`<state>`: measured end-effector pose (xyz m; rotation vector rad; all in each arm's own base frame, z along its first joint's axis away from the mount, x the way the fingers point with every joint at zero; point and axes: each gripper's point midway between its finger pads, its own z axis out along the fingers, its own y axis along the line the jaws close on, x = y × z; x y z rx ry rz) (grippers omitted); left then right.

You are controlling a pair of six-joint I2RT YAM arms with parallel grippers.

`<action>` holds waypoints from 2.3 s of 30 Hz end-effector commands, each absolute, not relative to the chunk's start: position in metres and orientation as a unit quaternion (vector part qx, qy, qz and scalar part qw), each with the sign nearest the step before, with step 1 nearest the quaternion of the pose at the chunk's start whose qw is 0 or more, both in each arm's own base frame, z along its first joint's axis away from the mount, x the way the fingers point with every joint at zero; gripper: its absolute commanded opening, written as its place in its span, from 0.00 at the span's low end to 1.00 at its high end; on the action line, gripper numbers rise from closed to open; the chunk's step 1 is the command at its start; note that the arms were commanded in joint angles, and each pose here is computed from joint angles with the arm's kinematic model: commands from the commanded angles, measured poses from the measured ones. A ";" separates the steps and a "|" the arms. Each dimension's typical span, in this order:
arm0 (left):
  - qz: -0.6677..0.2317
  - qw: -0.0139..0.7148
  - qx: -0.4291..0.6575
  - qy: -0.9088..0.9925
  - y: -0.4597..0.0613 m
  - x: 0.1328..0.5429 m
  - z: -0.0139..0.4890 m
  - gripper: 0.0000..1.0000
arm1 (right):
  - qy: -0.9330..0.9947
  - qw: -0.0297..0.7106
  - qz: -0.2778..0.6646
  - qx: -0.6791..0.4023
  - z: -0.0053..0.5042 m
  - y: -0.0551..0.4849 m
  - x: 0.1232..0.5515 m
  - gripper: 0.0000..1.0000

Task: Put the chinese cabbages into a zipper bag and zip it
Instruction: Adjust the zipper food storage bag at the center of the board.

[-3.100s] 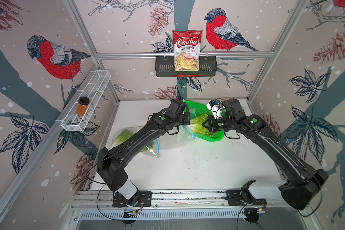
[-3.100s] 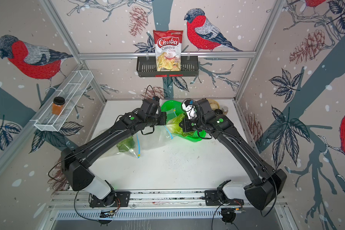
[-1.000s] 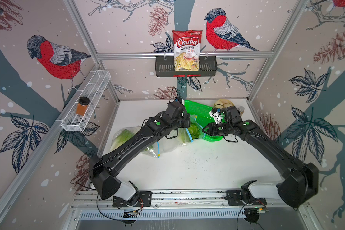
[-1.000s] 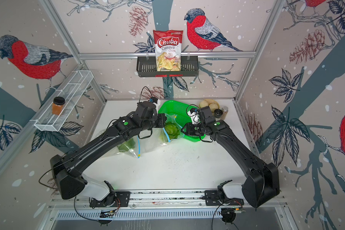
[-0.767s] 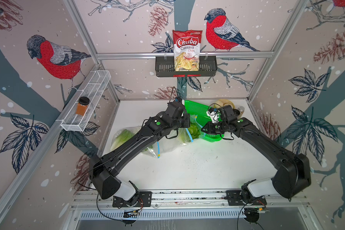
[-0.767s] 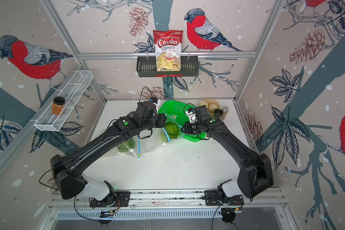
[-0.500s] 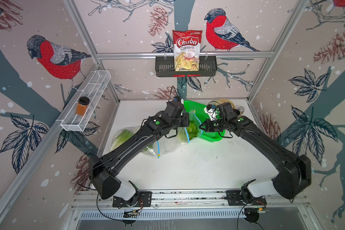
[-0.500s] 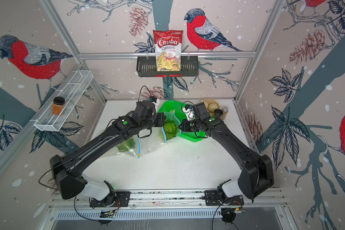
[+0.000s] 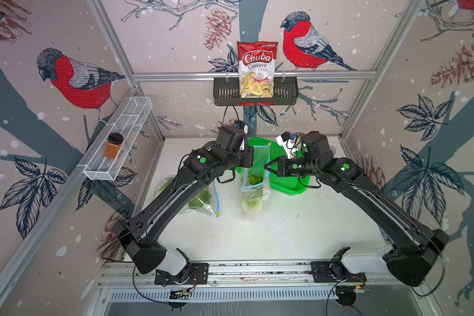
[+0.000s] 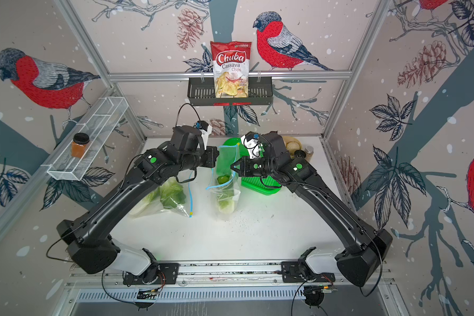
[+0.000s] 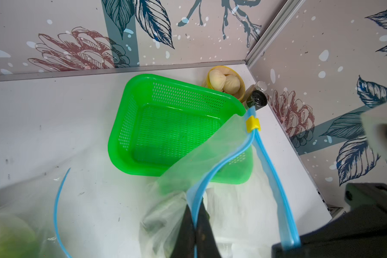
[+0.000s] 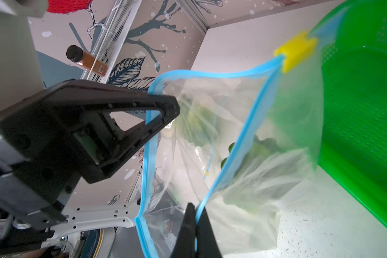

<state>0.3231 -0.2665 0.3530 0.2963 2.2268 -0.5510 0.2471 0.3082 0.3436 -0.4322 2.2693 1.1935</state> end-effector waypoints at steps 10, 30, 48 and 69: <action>-0.187 0.398 0.255 0.861 -0.279 0.322 0.338 0.00 | 0.781 0.353 0.478 -0.190 0.394 0.322 0.250 0.31; -0.166 0.404 0.308 0.845 -0.285 0.328 0.328 0.00 | 0.714 0.458 0.468 -0.247 0.354 0.216 0.293 0.43; -0.158 0.409 0.307 0.845 -0.283 0.331 0.328 0.00 | 0.687 0.404 0.500 -0.339 0.313 0.262 0.309 0.48; -0.145 0.431 0.289 0.842 -0.275 0.338 0.339 0.00 | 0.703 0.414 0.482 -0.320 0.311 0.257 0.316 0.21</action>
